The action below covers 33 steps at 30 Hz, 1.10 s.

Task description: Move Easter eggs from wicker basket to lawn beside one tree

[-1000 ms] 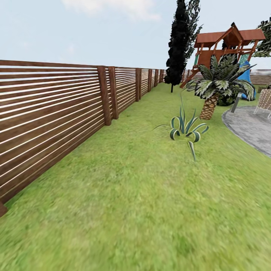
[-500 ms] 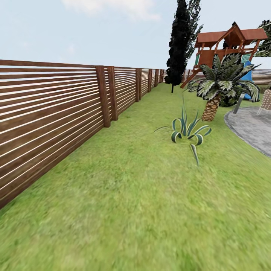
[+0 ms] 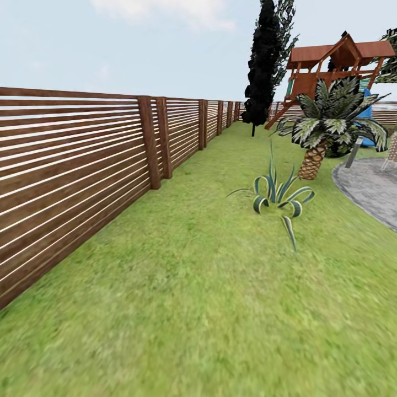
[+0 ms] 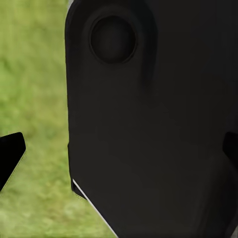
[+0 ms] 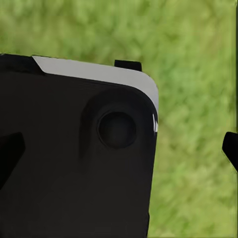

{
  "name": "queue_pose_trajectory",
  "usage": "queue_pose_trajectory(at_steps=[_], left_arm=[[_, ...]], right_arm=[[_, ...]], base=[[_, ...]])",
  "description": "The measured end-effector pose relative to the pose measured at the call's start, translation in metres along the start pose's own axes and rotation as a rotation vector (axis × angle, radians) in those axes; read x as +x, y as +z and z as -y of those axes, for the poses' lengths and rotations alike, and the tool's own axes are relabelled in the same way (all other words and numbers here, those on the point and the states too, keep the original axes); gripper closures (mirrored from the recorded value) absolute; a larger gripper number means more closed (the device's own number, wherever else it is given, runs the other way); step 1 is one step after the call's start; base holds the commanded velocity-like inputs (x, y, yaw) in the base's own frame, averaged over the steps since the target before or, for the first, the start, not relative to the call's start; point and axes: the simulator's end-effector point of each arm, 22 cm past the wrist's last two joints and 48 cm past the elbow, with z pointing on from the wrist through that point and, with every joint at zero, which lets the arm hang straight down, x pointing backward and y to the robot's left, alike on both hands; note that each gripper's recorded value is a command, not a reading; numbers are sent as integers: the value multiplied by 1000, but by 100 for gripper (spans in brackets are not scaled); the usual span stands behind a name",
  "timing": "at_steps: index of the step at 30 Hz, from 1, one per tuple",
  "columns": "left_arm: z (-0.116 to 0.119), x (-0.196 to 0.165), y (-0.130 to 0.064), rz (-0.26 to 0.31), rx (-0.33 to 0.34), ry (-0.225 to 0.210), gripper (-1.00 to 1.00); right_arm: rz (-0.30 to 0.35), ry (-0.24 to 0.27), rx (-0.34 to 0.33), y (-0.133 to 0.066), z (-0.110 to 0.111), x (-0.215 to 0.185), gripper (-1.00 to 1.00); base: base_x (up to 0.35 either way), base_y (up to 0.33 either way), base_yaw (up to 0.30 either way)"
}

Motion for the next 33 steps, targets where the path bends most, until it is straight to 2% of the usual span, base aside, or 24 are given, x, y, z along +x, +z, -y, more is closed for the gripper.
queue_pose_trajectory(at_steps=[33], left_arm=[[1,0,0,0,1,0,-100]], right_arm=[[1,-7,0,0,0,0,-100]], base=[[325,0,0]])
